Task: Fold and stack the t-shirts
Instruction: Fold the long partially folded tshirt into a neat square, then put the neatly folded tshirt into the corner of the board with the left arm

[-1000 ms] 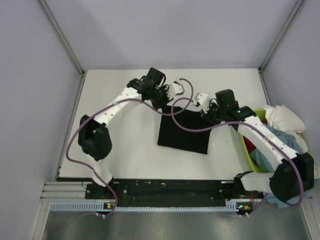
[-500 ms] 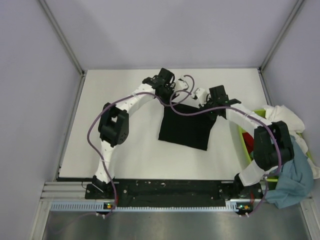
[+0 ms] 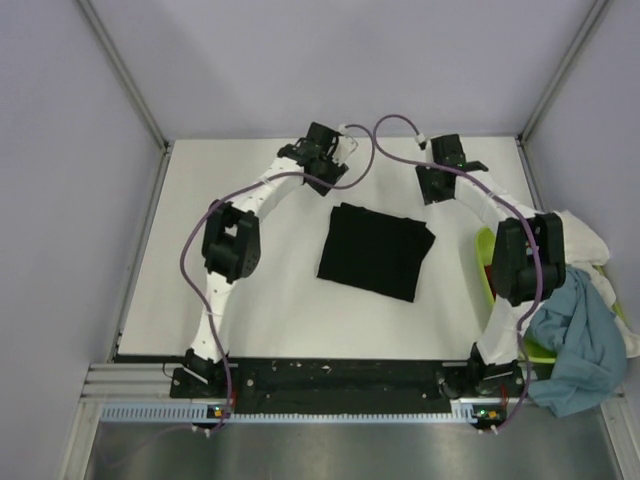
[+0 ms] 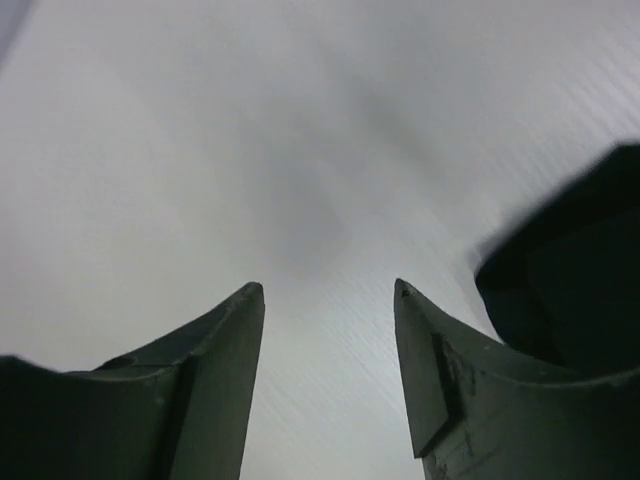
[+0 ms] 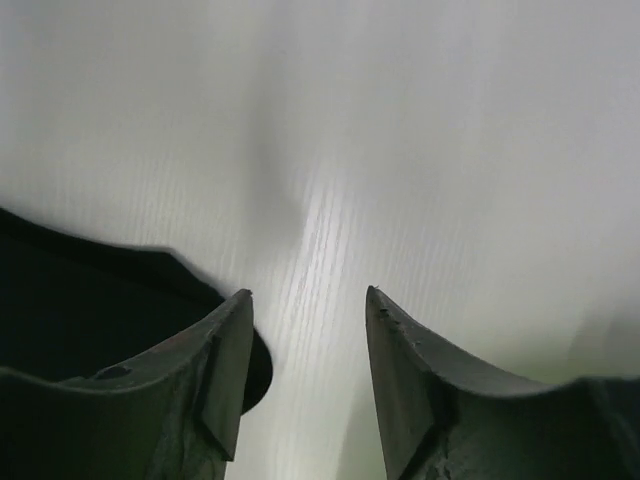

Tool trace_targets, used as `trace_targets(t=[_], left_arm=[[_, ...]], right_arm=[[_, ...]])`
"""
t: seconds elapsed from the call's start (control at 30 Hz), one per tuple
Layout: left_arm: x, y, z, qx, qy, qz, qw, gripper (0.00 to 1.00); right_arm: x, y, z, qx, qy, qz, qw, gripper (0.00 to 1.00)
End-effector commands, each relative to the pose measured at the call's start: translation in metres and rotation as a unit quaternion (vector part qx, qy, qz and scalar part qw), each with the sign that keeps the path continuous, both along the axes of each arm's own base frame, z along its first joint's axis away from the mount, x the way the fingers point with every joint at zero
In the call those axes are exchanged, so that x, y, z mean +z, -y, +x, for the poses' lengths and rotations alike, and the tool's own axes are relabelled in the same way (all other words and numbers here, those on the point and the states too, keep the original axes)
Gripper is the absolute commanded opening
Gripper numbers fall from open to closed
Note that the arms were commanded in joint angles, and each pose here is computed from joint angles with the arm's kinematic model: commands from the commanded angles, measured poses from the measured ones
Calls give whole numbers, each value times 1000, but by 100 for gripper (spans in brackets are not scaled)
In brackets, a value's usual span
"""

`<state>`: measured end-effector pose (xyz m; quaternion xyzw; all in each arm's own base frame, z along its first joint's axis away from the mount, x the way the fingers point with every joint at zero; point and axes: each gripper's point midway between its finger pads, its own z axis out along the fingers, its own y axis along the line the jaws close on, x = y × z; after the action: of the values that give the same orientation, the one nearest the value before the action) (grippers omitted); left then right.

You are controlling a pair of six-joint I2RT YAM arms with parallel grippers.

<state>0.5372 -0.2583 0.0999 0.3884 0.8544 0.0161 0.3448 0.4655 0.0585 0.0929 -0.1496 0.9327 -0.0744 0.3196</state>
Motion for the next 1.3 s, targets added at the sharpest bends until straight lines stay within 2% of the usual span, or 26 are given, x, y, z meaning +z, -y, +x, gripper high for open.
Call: trace_targets(t=[0.0,0.03,0.13,0.17,0.23,0.3,0.37,0.47,0.57,0.63,0.73,0.8,0.97,1.03,1.1,1.2,1.27], left_arm=[[57,4,-52,22,-11,-128,991,65],[46,7,-67,22,-36,-150,988,69],[35,22,-99,17,-93,-215,972,87],[30,27,-106,14,-114,-229,967,94],[16,35,-115,25,-150,-252,956,99],[4,38,-114,38,-168,-255,951,99],[-10,38,-110,54,-182,-247,950,99],[-27,40,-104,74,-199,-243,947,97],[-38,49,-104,72,-223,-252,939,91],[-42,55,-103,70,-235,-259,934,82],[-49,60,-99,70,-249,-259,930,74],[-49,61,-94,71,-252,-262,929,63],[-53,53,-88,90,-258,-268,924,20],[-54,43,-84,102,-262,-270,921,0],[-52,32,-80,112,-260,-273,919,0],[-47,14,-78,119,-254,-269,921,0],[-44,-2,-79,121,-245,-259,926,0]], right_arm=[[37,-9,-43,-94,7,96,991,52],[35,-13,-51,-100,0,113,988,55],[15,-23,-77,-117,-38,153,980,68],[8,-25,-85,-122,-51,163,978,70],[-4,-26,-92,-131,-65,170,975,71],[-17,-26,-93,-136,-75,174,972,71],[-30,-33,-94,-134,-98,200,966,67],[-51,-34,-91,-148,-119,211,959,49],[-64,-39,-87,-143,-133,219,956,30],[-65,-48,-82,-135,-135,241,952,21],[-64,-56,-75,-128,-132,260,948,13],[-63,-59,-70,-121,-129,269,947,9],[-58,-62,-60,-112,-119,274,948,6],[-54,-63,-56,-106,-114,275,949,9],[-48,-63,-52,-100,-106,272,951,17],[-25,-61,-49,-86,-84,269,956,43],[-1,-60,-49,-68,-59,267,959,68]])
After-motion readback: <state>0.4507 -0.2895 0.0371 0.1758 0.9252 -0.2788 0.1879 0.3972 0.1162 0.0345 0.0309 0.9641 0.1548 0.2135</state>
